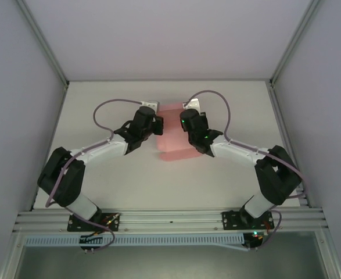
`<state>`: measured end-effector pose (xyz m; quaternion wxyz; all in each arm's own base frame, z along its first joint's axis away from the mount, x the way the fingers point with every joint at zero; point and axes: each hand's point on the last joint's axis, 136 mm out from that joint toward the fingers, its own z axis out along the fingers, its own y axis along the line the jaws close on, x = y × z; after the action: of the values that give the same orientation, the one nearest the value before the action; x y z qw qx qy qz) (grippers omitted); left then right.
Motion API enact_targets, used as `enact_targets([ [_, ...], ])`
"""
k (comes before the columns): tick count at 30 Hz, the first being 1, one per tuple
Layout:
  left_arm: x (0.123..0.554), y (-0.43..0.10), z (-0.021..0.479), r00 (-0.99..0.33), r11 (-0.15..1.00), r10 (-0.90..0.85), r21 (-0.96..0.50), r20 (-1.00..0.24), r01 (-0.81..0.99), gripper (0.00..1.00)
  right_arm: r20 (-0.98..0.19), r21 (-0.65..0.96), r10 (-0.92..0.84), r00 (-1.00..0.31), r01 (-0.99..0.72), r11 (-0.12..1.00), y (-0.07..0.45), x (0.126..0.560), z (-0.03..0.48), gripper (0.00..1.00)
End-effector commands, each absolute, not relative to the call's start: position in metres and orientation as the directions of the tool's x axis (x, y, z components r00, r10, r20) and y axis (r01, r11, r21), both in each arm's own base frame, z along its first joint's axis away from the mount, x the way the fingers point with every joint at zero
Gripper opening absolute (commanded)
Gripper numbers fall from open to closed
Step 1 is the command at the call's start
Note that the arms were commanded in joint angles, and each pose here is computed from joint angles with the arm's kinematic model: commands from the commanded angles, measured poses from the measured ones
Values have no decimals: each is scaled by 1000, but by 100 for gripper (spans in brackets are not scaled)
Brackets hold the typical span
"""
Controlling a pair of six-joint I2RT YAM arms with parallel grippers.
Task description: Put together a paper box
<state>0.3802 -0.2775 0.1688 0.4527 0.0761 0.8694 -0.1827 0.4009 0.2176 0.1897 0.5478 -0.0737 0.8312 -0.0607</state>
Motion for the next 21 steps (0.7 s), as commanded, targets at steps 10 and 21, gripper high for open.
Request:
enact_targets([
  [10,377,-113,127,-633,874,-316,43,-707,-484,0,-900,-377,-134,-415,586,717,70,390,223,7],
  [21,415,-242,143,-707,975,-85,-203,-702,85,0,-897,62,71,-437,35,997,186,416,200,42],
])
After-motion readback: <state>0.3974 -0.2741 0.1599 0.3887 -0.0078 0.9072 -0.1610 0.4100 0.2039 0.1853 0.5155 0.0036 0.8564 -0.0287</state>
